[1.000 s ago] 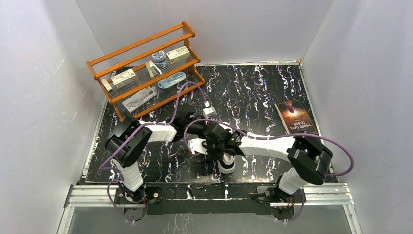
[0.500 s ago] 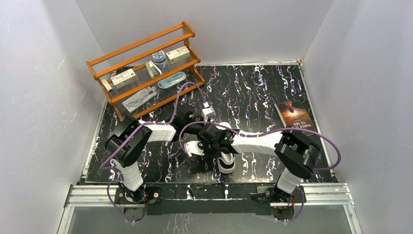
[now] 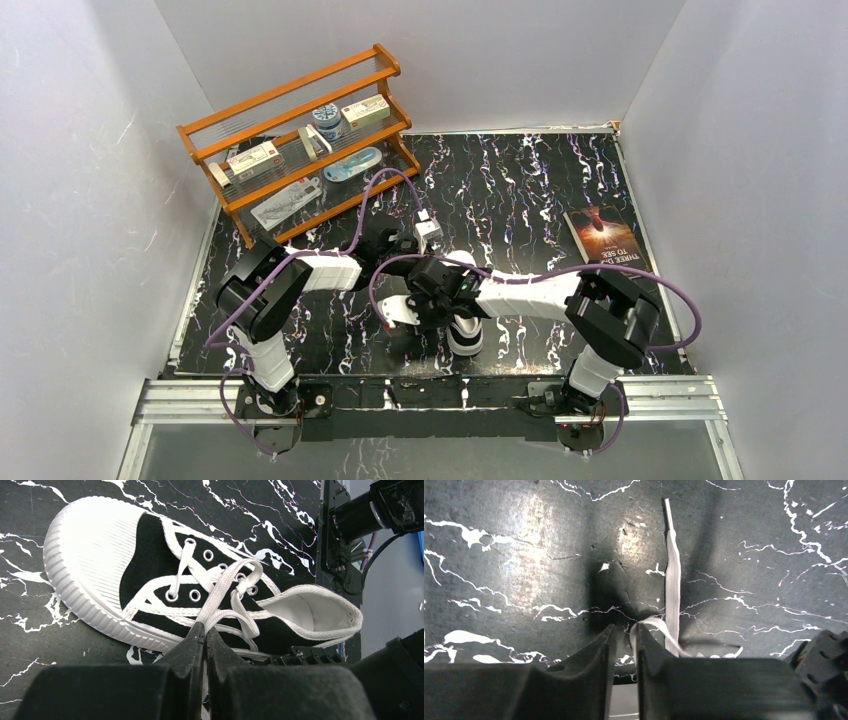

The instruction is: Tie the shoes

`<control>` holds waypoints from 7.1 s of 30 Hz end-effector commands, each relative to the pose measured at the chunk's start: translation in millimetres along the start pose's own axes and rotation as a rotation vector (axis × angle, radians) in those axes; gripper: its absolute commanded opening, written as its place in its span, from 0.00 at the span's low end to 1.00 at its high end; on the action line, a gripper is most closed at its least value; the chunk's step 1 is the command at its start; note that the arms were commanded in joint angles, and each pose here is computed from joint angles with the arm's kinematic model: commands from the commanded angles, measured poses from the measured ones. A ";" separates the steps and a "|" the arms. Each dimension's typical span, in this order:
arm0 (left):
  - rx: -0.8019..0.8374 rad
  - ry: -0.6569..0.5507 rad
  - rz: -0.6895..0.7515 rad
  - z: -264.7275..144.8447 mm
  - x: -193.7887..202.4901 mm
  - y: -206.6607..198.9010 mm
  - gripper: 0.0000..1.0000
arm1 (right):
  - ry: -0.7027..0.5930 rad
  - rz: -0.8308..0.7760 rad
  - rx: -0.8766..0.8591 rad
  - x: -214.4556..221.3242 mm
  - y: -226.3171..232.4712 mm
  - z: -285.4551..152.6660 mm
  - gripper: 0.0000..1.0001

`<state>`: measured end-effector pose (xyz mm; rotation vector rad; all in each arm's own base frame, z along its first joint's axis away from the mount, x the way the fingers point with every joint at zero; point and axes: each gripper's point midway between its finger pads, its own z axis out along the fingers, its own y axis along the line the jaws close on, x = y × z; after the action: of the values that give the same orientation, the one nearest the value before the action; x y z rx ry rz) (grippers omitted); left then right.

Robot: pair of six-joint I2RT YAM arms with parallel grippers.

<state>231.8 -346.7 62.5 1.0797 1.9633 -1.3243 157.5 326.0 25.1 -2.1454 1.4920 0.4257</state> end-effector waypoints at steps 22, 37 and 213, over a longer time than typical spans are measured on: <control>0.005 -0.096 0.077 -14.2 -35.7 -23.5 0.00 | -0.170 0.739 -0.120 -92.8 39.4 -133.7 0.00; 0.012 -0.137 0.051 -18.6 -50.2 -37.6 0.00 | -0.019 1.297 -0.301 -77.3 38.9 -179.4 0.00; 0.025 -0.066 -0.163 3.3 -42.0 -34.7 0.33 | -0.333 1.482 -0.032 44.7 -14.2 -123.2 0.00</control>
<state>229.5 -356.1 83.2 0.8230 2.1671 -1.3452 181.9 221.8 100.4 -0.4936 2.6076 1.1333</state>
